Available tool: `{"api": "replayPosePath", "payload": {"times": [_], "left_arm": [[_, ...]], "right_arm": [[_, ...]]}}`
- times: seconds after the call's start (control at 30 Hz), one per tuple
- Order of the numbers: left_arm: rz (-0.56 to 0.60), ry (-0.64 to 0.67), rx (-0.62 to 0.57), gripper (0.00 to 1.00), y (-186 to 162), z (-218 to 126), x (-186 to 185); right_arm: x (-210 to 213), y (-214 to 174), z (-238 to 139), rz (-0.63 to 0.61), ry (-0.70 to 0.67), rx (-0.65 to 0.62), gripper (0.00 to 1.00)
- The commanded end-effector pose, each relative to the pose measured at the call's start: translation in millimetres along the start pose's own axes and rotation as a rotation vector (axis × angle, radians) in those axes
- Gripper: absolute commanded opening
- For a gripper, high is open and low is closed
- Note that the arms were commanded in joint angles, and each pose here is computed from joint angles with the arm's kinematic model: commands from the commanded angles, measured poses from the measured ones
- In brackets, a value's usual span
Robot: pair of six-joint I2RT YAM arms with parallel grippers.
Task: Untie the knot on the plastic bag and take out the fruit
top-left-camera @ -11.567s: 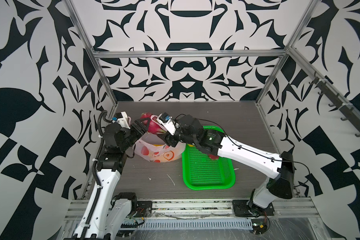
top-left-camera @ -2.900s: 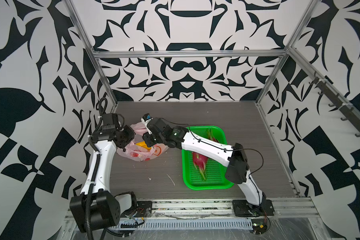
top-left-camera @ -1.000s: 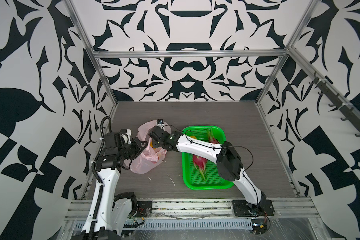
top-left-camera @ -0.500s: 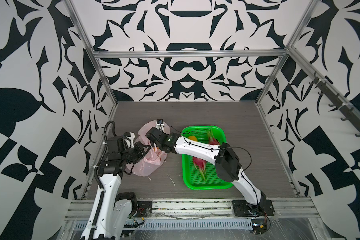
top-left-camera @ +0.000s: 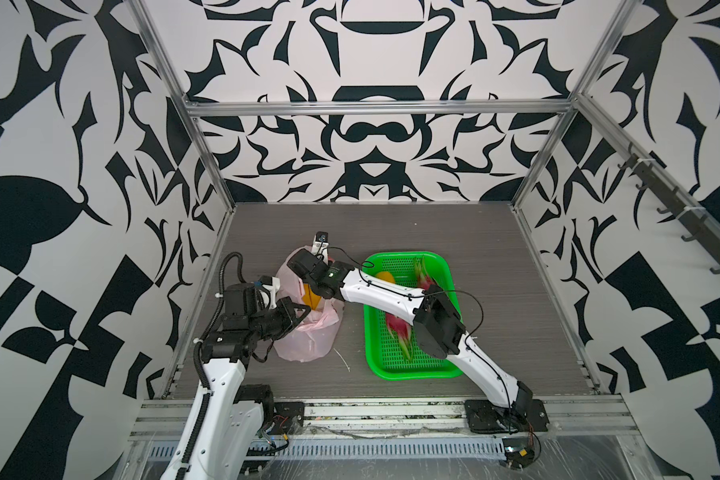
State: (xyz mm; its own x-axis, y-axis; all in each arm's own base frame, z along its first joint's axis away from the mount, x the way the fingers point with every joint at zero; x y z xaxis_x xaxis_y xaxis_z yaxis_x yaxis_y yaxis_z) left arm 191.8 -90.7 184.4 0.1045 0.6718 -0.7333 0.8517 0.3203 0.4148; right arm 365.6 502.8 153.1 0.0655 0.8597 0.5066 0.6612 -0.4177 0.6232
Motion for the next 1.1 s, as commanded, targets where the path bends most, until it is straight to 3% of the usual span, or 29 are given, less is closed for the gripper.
{"api": "replayPosePath", "payload": {"times": [0.0, 0.47, 0.7, 1.07], "left_arm": [[0.0, -0.009, 0.038, 0.0, -10.8, 1.3, 1.9], [-0.009, 0.028, 0.004, 0.0, -11.4, -0.6, 7.5], [-0.007, 0.029, 0.009, 0.0, -15.4, -1.2, 8.9], [0.002, 0.031, -0.009, 0.0, -17.2, -4.0, 8.4]], "right_arm": [[11.8, 29.1, -8.6, 0.038, 0.012, -0.089, 0.56], [12.6, 15.1, 13.9, -0.072, 0.064, 0.047, 0.72], [1.2, 8.4, 24.7, -0.15, 0.027, 0.032, 0.73], [-11.1, 15.5, 49.6, -0.145, -0.002, 0.004, 0.71]]}}
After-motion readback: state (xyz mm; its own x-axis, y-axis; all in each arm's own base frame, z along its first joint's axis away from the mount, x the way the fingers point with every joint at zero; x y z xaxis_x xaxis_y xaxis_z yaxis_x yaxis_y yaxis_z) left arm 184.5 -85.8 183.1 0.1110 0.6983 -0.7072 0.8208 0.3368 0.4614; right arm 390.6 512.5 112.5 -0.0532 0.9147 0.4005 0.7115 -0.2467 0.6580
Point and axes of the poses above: each gripper's point midway between its finger pads, its own z axis out along the fingers, its own x axis along the line the jaws close on, y = z × x, the point moved 4 cm from there along -z, back along the fingers, and after that the axes turned 12 degrees about z, right-handed, at the moved point
